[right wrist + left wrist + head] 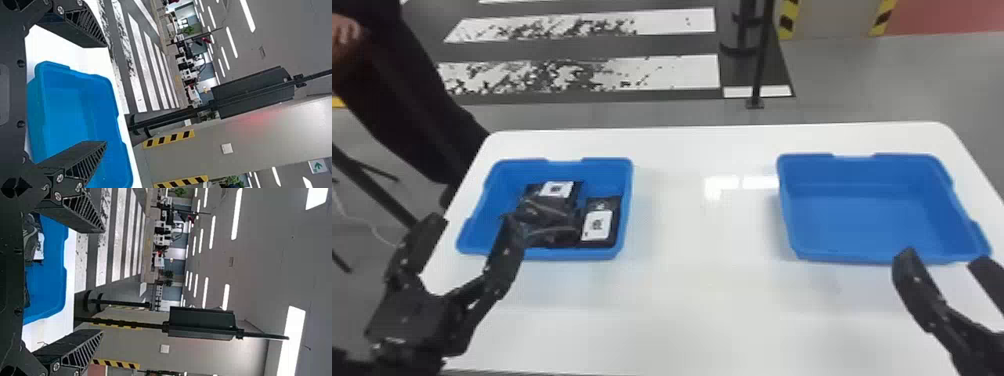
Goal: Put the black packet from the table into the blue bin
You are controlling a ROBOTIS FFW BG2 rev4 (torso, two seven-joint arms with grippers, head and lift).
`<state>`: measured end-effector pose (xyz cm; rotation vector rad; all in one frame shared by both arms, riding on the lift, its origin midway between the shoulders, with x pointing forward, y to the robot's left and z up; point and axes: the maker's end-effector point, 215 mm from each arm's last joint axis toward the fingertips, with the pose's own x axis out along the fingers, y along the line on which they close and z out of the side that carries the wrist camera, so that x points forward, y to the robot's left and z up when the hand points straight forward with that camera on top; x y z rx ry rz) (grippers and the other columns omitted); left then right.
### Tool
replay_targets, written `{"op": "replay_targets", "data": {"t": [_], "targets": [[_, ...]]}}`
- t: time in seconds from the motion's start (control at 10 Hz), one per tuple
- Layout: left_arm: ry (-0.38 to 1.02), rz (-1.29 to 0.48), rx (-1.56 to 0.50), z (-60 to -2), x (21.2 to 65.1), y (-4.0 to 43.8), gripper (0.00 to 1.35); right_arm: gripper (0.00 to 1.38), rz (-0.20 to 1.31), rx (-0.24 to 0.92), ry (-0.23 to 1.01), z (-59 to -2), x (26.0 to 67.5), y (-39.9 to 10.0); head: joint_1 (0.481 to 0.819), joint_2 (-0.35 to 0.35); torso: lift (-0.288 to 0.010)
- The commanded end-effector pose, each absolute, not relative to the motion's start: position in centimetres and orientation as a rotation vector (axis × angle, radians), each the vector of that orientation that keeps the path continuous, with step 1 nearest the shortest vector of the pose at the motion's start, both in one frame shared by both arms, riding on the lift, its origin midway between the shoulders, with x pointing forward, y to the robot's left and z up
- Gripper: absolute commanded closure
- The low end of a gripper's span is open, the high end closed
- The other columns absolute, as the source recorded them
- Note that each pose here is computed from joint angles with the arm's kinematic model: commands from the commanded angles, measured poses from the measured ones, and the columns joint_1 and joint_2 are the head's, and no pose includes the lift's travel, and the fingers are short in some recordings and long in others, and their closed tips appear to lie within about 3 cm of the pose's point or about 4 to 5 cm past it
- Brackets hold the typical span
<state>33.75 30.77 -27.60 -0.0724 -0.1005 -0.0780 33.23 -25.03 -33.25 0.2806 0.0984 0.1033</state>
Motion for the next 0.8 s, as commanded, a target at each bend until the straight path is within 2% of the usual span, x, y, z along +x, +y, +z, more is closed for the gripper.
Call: {"op": "replay_targets", "data": {"t": [0.0,0.7], "targets": [[-0.111,-0.069,-0.055,-26.46,32.98,30.9,0.13,0.14,0.104,0.281,0.096,-33.08,33.19,-25.01,0.695,0.099,-0.11],[-0.125,-0.05,-0.058,-25.78,32.79,31.22,0.13,0.14,0.103,0.279,0.099,-33.17,33.11,-25.0,0.695,0.11,-0.11]]}}
